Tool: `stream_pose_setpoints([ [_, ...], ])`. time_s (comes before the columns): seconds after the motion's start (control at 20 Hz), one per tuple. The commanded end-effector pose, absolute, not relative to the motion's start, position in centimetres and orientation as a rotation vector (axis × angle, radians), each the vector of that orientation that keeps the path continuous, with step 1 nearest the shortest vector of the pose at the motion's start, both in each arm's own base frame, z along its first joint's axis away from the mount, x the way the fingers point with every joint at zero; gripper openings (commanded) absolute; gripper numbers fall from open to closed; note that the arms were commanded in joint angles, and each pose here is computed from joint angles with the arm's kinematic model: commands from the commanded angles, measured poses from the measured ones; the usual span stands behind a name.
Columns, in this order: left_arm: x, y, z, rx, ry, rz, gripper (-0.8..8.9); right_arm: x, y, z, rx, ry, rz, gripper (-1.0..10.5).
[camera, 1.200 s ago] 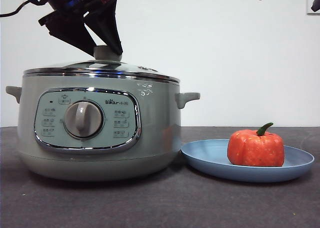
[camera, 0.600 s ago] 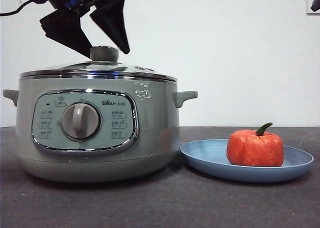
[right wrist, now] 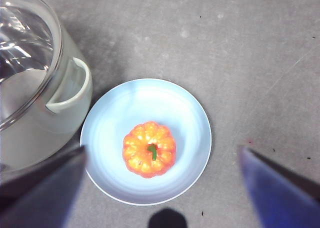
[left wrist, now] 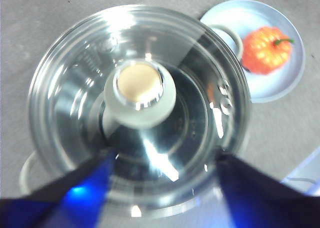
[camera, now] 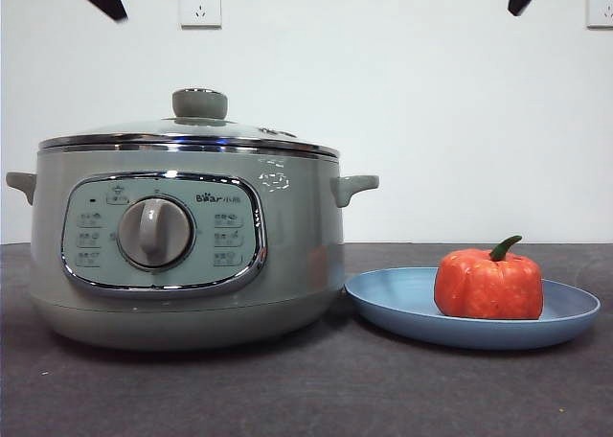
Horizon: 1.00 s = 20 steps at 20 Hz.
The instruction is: Take the pumpkin out from the steamer,put the pumpkin in the blue plate,close the lid
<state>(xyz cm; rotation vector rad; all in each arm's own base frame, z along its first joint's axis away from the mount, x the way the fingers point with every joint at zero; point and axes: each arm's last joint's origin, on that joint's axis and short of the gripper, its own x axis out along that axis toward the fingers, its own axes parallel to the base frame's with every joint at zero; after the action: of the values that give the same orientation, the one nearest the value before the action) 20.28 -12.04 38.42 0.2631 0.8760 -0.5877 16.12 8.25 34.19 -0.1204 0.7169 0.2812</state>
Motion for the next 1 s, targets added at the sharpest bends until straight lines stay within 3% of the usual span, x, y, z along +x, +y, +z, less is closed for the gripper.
stream_pose_setpoints([
  [0.05, 18.9, -11.3, 39.3, 0.296, 0.825, -0.616, -0.09, 15.8, 8.3, 34.2, -0.106, 0.682, 0.295, 0.5],
  [0.1, 18.2, -10.9, 39.7, 0.289, 0.787, -0.615, -0.09, 15.4, 8.3, 34.2, -0.093, 0.636, 0.306, -0.2],
  [0.25, 16.0, -9.4, 39.6, 0.280, 0.651, -0.562, -0.09, 13.7, 7.7, 33.6, -0.044, 0.487, 0.339, -0.2],
  [0.55, 11.9, -6.9, 33.8, 0.232, 0.462, -0.518, -0.09, 10.4, 5.7, 29.8, 0.050, 0.251, 0.364, -0.2],
  [0.7, 10.8, -6.3, 31.7, 0.189, 0.432, -0.510, -0.09, 9.9, 5.4, 28.4, 0.115, 0.273, 0.348, -0.2],
  [1.0, 10.8, -6.2, 31.2, 0.169, 0.490, -0.501, -0.01, 9.9, 5.4, 28.1, 0.208, 0.315, 0.314, -0.2],
])
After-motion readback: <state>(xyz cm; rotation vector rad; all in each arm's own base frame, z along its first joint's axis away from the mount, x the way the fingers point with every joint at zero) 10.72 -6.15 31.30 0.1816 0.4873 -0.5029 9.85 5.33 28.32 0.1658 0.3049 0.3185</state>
